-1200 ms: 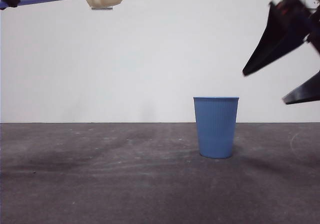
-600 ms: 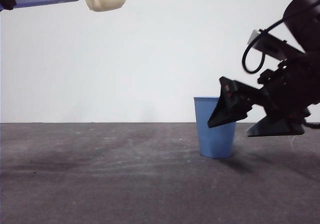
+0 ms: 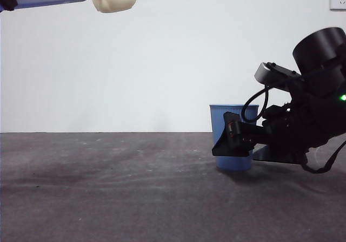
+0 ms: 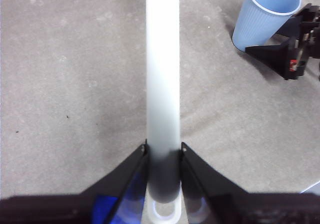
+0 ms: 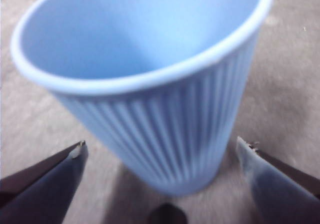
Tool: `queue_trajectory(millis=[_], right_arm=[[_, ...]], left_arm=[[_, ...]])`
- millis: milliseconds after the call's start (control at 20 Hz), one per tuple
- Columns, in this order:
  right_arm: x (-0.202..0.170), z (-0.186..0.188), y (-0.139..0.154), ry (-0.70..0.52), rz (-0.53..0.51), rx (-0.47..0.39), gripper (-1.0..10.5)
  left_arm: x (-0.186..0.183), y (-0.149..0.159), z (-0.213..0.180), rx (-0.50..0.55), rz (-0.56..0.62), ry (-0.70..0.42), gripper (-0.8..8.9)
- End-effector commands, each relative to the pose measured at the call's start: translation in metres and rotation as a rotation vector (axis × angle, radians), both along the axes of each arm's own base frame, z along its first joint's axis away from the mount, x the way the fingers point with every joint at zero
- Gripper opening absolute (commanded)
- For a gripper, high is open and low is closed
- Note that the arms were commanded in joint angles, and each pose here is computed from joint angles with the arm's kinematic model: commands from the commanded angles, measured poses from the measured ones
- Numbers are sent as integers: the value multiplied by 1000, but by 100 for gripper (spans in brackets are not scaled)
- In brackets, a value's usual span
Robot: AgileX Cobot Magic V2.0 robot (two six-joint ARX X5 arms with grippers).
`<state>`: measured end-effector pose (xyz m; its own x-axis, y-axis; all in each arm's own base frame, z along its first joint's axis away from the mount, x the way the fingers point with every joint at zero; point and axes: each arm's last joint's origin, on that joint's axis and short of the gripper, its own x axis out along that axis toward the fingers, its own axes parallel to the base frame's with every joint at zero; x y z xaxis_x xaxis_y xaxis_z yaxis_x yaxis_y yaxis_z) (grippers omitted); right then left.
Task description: Pick up the cup brush,pick up the cup,insert the brush into the cup,clean the cup,put the cup brush back,put the cup back to the fixed position on the table
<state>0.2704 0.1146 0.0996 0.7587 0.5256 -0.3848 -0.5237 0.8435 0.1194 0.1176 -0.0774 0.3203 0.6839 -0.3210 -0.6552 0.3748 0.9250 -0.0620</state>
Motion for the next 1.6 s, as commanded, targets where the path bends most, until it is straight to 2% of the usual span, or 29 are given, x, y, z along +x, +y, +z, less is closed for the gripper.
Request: queue_trajectory(millis=[50, 300, 500, 850, 1100, 1400, 1600], right_arm=[[1, -8, 1, -4, -16, 31, 503], [5, -16, 2, -30, -49, 51, 491], [13, -14, 7, -47, -50, 72, 398], [14, -13, 9, -48, -75, 70, -18], [12, -12, 10, -20, -69, 61, -17], [-10, 32, 13, 86, 35, -144, -17], [-28, 68, 15, 133, 120, -342, -17]], left_arm=[[0, 0, -2, 6, 1, 3, -13], [0, 1, -2, 8, 1, 5, -13], [0, 1, -3, 13, 2, 10, -13], [-1, 1, -3, 24, -3, 13, -12], [-4, 4, -7, 105, -13, 37, -12], [-3, 3, -14, 242, -127, 72, -13], [4, -2, -22, 342, -222, 110, -13]])
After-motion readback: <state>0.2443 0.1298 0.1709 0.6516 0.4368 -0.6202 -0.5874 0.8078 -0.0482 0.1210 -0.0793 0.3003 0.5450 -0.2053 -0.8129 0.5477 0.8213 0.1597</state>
